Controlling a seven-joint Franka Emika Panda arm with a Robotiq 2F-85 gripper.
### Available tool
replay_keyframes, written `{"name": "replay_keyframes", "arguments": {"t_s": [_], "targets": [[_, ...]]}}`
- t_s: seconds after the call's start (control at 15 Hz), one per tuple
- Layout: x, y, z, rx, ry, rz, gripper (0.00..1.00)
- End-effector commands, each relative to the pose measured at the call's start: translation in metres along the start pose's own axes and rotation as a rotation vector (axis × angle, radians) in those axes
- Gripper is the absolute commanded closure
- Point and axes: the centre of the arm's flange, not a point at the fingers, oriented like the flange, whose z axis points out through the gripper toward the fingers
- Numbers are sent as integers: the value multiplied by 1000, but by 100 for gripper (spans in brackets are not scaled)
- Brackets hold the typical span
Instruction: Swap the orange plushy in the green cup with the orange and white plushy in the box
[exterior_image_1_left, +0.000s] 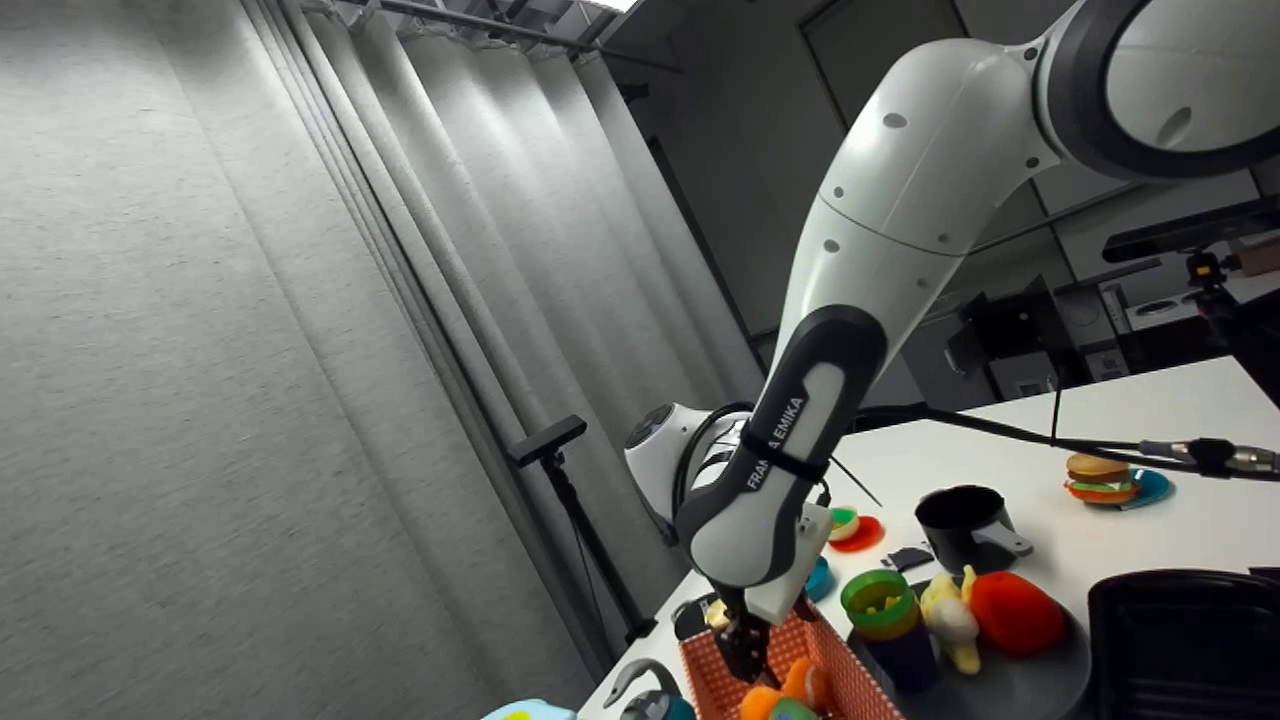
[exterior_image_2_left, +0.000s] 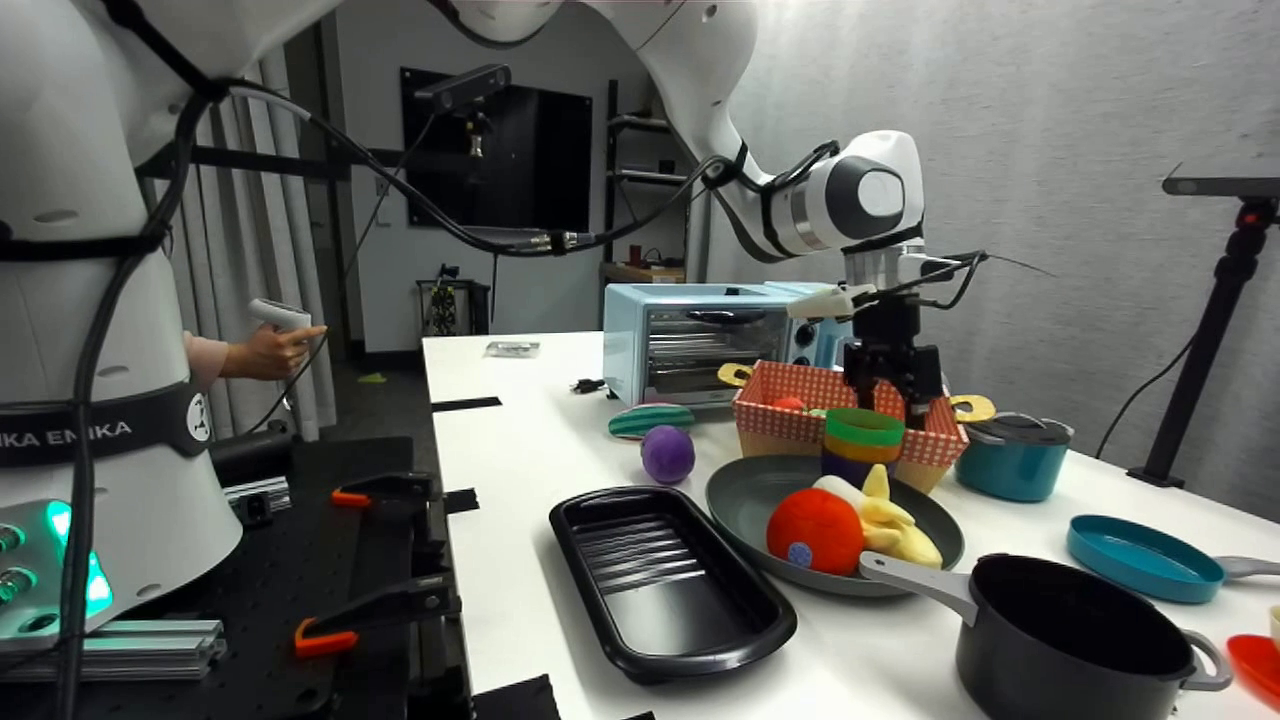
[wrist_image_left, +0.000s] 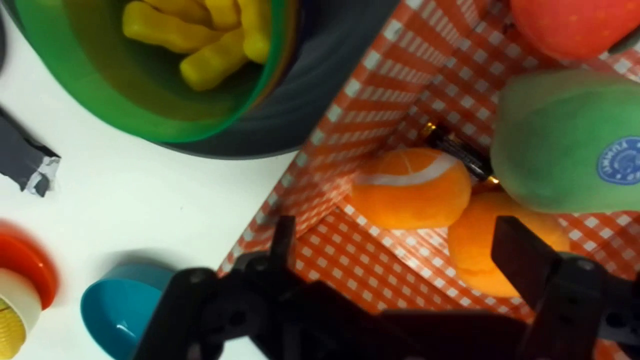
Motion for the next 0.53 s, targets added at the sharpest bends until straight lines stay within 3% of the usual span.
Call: {"name": "replay_keyframes", "arguments": {"t_s": [0.0,0.47], "targets": [[14,-8,7,-5,-31,-11,0],[11,-15,16,-15,-56,-24,0]]}}
